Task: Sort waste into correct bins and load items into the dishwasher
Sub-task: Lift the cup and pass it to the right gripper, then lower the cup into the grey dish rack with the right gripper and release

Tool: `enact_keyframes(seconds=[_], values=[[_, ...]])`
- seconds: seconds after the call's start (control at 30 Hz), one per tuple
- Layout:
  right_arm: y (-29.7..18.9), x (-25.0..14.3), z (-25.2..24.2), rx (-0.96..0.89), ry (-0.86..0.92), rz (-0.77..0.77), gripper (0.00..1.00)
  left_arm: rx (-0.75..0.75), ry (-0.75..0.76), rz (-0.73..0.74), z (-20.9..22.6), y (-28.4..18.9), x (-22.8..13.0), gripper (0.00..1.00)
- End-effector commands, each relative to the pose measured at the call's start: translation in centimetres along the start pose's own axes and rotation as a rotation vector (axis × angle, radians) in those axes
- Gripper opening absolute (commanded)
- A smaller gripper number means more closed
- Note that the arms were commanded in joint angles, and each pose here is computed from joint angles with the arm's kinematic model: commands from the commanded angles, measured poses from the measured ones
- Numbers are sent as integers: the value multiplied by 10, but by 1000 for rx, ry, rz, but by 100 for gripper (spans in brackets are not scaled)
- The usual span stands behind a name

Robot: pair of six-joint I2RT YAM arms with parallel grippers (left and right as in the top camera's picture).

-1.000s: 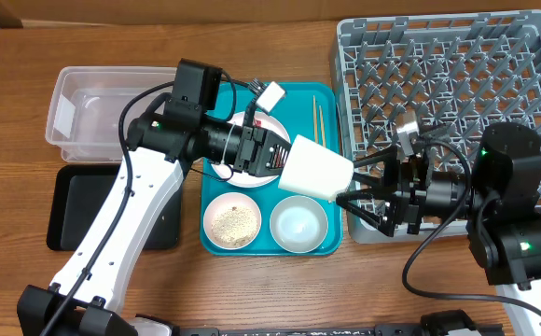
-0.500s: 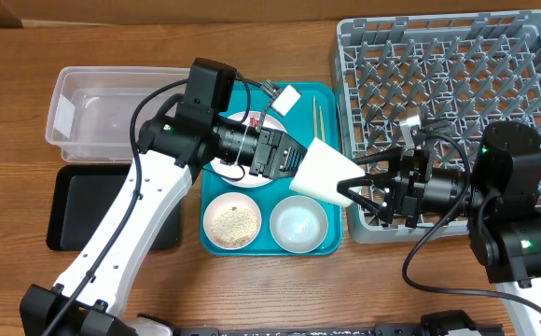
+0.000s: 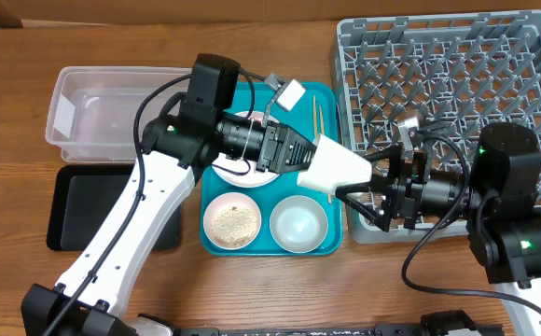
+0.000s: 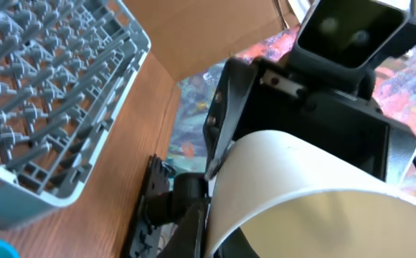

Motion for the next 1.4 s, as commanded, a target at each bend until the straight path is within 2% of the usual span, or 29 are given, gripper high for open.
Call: enact_keyframes(seconds=[0.0,0.07,0.17,0.3,0.37,0.43,0.47,0.57,0.6,0.73,0.83,0.97,1.13,1.37], values=[[-2,-1,18,73,-46,21,89,5,9,-10,-1,0,5,4],[-2,0,19,73,-53,18,86,4,9,-10,-2,0,5,4],[-2,2,19,75,-66,12,72,5,-8,-6,-1,0,3,4],[-2,2,20,75,-70,11,57,6,-11,-5,-1,0,3,6],[-3,3,18,58,-71,3,56,10,-14,-5,0,0,3,15],[-3,3,13,-2,-63,-17,56,51,-29,-7,5,0,1,28],[-4,4,10,-38,-59,-28,55,103,-44,-11,11,-1,0,37],[-9,3,-2,-183,-30,-66,56,343,-120,-5,38,-8,-11,55],[-11,2,-8,-246,-3,-81,56,433,-155,2,47,-12,-16,56],[-32,-9,-33,-579,170,-126,56,697,-270,48,71,-32,-38,57],[-61,-25,-49,-898,370,-155,56,745,-299,76,74,-37,-46,57],[-83,-48,-60,-1146,512,-80,56,745,-299,89,73,-37,-48,56],[-81,-65,-85,-1263,653,78,57,745,-301,91,73,-37,-49,56],[-54,-66,-125,-1238,763,239,61,791,-284,127,76,-41,-54,57]])
Point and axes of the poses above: each gripper's point midway between its finger pads, its own y axis out along the fingers, its own z axis along the line the jaws close on, x = y × z, the point moved 6 cm from there along -y, back along the fingers, and after that the axes turned 6 degrees about y, right-handed, at the moved point
